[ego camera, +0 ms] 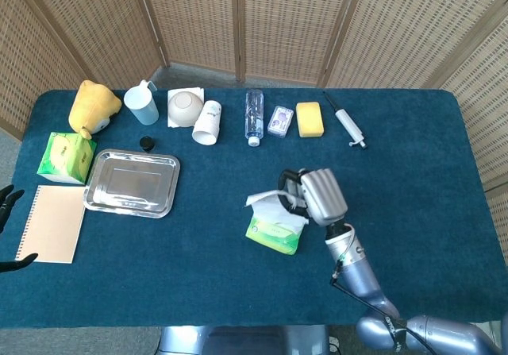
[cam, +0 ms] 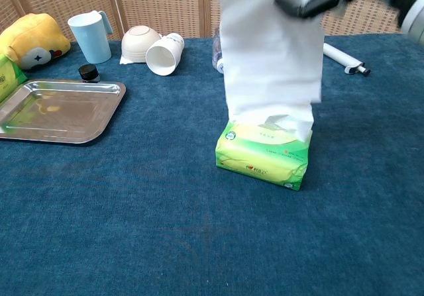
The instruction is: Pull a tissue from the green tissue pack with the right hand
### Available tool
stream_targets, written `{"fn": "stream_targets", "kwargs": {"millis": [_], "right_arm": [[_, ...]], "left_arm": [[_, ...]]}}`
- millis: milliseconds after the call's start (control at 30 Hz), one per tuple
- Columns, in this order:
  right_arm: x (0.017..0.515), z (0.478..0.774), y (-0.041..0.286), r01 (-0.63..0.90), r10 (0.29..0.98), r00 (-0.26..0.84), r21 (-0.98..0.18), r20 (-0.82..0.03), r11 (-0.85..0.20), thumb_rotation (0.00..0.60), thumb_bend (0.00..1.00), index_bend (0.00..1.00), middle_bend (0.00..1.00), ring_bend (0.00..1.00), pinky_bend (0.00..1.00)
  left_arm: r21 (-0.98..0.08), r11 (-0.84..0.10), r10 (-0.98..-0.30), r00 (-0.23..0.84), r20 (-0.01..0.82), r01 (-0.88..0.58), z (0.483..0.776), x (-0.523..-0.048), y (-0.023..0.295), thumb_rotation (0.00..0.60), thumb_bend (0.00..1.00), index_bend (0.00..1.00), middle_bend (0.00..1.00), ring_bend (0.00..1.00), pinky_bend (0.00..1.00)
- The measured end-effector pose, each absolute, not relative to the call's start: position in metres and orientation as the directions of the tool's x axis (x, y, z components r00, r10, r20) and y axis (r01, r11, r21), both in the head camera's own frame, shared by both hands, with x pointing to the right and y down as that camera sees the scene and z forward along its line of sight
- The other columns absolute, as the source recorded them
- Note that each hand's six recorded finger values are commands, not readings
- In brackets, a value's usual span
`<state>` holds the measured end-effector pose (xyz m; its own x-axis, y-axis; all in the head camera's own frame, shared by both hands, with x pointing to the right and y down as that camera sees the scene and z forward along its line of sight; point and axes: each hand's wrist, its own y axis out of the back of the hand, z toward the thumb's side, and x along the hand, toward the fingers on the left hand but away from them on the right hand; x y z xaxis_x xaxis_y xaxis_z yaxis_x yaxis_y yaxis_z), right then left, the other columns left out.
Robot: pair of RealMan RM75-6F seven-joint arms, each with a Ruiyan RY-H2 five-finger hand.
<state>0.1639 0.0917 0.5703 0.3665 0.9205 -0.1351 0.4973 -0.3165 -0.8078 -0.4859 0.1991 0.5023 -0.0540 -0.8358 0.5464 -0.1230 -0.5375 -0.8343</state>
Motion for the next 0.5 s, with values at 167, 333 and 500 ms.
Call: {"fn": "stream_targets", "kwargs": {"millis": [167,333,500], "right_arm": [[0.181,0.546,0.064,0.436,0.946,0.323,-0.881,-0.037,-0.184,0.600,0.49,0.77,0.79,0.72,0.82],[0.198,0.556,0.049,0.368,0.950,0.309,-0.917,-0.038,-0.156,0.600,0.49,0.77,0.78,0.71,0.82],[0.221,0.590,0.042,0.282,0.937,0.330,-0.935,-0.117,-0.216,0.600,0.49,0.76,0.78,0.70,0.82]], "left_arm": [[-0.837,-0.533,-0.839,-0.048,0.542,-0.125,0.500,-0.486,0.199,0.600,0.00,0.00,0.00,0.00,0.00],[-0.834,-0.537,-0.836,-0.049,0.546,-0.125,0.501,-0.486,0.200,0.600,0.00,0.00,0.00,0.00,0.00],[-0.830,-0.544,-0.832,-0.047,0.553,-0.122,0.502,-0.484,0.200,0.600,0.00,0.00,0.00,0.00,0.00]]}}
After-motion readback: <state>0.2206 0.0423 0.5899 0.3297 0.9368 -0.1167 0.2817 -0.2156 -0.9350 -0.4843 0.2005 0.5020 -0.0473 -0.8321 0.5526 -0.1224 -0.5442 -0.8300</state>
